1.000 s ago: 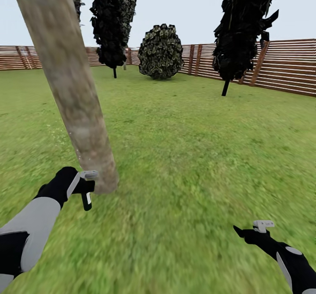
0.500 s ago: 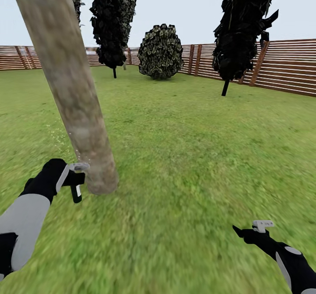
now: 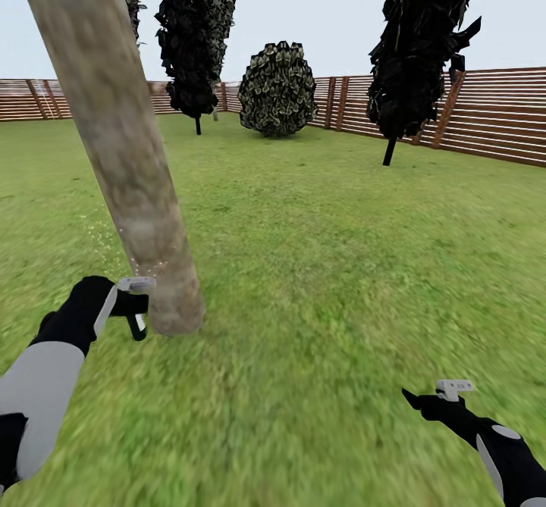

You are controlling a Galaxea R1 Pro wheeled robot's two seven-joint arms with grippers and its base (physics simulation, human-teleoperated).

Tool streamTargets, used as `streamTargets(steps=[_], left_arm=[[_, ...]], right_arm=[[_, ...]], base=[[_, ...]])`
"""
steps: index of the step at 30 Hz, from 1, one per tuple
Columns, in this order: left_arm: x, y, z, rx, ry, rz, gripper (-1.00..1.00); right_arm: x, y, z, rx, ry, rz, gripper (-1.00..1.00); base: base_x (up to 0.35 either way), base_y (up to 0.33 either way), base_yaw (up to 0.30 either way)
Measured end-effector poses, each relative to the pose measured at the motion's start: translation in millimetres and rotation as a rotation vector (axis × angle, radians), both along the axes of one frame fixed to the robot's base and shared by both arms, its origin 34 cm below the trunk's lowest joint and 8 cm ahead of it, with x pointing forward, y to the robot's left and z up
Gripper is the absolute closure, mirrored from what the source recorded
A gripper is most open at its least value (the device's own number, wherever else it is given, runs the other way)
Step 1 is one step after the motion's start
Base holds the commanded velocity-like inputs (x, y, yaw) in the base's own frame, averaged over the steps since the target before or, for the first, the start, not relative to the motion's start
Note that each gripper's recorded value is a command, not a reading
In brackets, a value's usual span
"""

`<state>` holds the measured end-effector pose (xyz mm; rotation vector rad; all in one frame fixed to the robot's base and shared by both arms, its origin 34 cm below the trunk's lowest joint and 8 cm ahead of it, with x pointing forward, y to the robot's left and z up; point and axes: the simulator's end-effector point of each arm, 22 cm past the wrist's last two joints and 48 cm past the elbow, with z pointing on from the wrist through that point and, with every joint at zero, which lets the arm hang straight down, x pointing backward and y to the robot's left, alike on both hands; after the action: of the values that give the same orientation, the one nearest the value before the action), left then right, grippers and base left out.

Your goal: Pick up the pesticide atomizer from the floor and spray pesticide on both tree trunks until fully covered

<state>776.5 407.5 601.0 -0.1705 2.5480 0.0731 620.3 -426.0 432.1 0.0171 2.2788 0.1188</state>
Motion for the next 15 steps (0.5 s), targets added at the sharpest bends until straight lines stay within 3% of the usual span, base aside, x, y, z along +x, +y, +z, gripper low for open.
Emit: streamTargets(steps=[3,9,15], left_arm=[[2.8,-9.4,11.7,-0.012,0.006,-0.019,1.0],[1.5,-14.0,6.7,0.004,0.016,-0.041,1.0],[3.6,-12.2,13.1,0.0,0.017,-0.036,1.0]], right_arm=[[0.0,0.0,-0.1,0.0,0.0,0.0,-1.0],[0.0,0.0,-0.5,0.0,0.001,0.0,-1.0],[0.0,0.0,0.0,0.0,0.0,0.001,-1.0]], base=[[-0.046,0.0,0.0],[-0.248,0.0,0.0],[-0.021,0.0,0.0]])
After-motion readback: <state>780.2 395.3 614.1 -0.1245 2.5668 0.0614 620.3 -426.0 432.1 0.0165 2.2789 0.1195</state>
